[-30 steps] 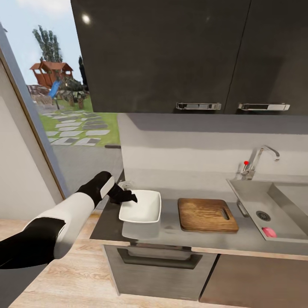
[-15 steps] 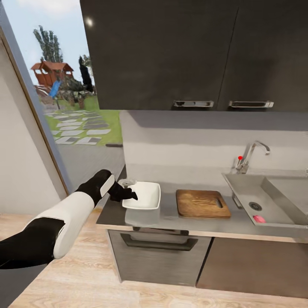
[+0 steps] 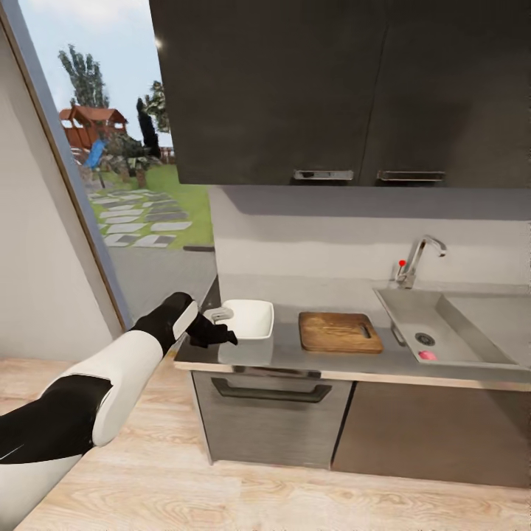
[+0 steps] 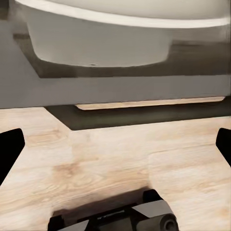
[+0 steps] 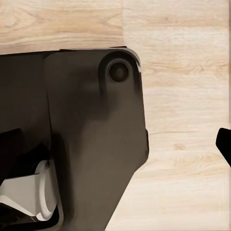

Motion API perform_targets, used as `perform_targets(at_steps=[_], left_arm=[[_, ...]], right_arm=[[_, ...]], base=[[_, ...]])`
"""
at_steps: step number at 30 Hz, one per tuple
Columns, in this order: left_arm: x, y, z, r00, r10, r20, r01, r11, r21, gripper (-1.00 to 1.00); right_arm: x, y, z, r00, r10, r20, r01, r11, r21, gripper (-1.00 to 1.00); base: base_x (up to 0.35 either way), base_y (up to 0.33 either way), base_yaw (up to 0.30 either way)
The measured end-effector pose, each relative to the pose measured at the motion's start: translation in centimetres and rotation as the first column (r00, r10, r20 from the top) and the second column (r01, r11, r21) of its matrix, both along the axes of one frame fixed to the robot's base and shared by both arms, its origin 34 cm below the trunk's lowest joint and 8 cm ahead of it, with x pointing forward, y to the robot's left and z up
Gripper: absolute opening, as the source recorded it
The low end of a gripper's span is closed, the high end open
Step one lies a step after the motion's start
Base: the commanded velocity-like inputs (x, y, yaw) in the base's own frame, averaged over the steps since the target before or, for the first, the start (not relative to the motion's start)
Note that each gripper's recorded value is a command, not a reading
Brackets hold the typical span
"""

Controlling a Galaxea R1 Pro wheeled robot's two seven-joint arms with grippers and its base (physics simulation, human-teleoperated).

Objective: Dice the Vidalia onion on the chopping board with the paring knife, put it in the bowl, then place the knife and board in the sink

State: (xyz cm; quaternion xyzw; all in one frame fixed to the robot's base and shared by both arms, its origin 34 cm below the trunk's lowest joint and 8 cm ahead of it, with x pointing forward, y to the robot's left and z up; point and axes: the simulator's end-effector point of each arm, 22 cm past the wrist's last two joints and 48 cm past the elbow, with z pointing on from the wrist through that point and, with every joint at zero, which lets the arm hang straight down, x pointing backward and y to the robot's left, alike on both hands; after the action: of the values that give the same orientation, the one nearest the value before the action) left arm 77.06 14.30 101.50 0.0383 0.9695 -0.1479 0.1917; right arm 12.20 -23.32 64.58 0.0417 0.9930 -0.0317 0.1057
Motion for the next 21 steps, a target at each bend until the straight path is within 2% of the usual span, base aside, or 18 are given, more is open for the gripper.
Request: perform_targets(at_steps=[21], left_arm=[[0.8,-0.3,1.0,0.999,0.0,0.036,0.0,1.0,0.018,1.0]], right_arm=[[0.3,-0.5,0.0,1.0,0.004,0.007,-0.004,1.0,-0.008,1.0]], base=[[0.07,-0.303,0.0]])
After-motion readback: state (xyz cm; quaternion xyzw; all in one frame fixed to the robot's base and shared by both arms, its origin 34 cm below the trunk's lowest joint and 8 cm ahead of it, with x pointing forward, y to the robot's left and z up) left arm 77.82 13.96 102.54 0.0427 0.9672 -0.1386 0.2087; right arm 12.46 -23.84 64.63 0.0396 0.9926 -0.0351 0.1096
